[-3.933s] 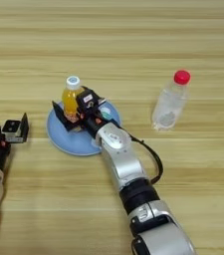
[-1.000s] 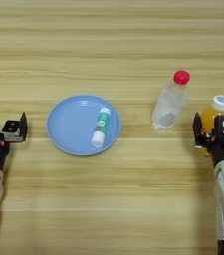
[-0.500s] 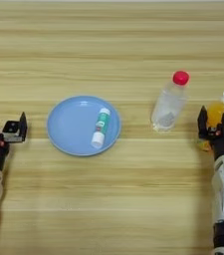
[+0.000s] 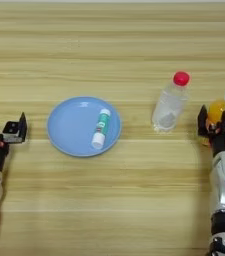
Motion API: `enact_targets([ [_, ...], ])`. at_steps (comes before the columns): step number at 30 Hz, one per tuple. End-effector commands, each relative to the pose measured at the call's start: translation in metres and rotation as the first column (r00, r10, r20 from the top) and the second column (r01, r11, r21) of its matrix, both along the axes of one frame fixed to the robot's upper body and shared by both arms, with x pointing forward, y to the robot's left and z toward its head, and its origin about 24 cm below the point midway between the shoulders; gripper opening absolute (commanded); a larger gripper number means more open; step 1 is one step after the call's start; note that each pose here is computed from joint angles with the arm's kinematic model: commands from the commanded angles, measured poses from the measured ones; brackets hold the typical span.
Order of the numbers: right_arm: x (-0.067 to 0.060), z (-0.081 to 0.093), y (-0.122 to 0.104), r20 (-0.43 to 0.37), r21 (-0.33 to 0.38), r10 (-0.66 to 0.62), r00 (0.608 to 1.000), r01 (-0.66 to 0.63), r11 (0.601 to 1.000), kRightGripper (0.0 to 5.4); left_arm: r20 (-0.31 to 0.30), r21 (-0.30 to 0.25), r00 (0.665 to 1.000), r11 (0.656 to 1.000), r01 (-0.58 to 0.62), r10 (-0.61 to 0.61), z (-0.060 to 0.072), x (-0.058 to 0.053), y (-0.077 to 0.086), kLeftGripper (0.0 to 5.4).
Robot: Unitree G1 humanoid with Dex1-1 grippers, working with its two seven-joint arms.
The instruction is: Move the objects on the table
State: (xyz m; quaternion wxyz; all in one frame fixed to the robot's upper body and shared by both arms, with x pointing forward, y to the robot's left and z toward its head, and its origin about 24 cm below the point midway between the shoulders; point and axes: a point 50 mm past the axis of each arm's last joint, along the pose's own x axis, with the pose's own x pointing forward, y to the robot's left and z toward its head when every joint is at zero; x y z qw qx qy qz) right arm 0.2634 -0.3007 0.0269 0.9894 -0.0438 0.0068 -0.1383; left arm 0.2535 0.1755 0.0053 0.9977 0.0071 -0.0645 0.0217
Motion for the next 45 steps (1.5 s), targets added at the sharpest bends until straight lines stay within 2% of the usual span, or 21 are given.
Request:
enact_targets([
  [1, -0.001, -0.001, 0.005, -0.007, 0.001, 0.014, 1.000, -0.014, 1.000, 4.46, -0.008, 0.006, 1.000, 1.000, -0.005, 0.005, 0.000, 0.000, 0.002, 5.40],
  [9, -0.001, 0.005, 0.006, 0.012, -0.005, 0.019, 1.000, -0.019, 1.000, 5.33, -0.009, 0.006, 1.000, 1.000, -0.005, 0.005, -0.001, 0.000, 0.002, 5.40],
  [20, -0.007, 0.016, 0.008, 0.035, -0.014, 0.010, 0.999, -0.009, 1.000, 5.33, -0.009, 0.005, 1.000, 1.000, -0.005, 0.005, -0.001, 0.001, 0.003, 5.40],
  [26, -0.014, 0.011, 0.000, -0.049, -0.035, -0.026, 0.998, 0.024, 0.999, 5.33, -0.009, -0.001, 1.000, 1.000, -0.002, 0.002, -0.001, 0.001, -0.001, 5.40],
  [30, -0.020, 0.010, 0.003, -0.079, -0.018, -0.025, 0.997, 0.023, 1.000, 5.33, -0.009, -0.004, 1.000, 1.000, -0.002, 0.002, -0.001, 0.001, -0.001, 5.40],
  [38, -0.036, 0.021, 0.011, -0.103, 0.023, 0.007, 0.995, -0.005, 1.000, 5.33, -0.006, -0.009, 1.000, 1.000, -0.007, 0.007, 0.000, 0.000, 0.002, 5.40],
  [42, -0.042, 0.024, 0.018, -0.128, 0.079, 0.051, 0.991, -0.041, 0.996, 5.33, -0.005, -0.009, 1.000, 1.000, -0.007, 0.007, 0.000, 0.000, 0.002, 5.40],
  [45, -0.046, 0.026, 0.020, -0.149, 0.077, 0.062, 0.987, -0.051, 0.996, 5.33, -0.005, -0.008, 1.000, 1.000, -0.008, 0.008, 0.000, 0.000, 0.002, 5.40],
])
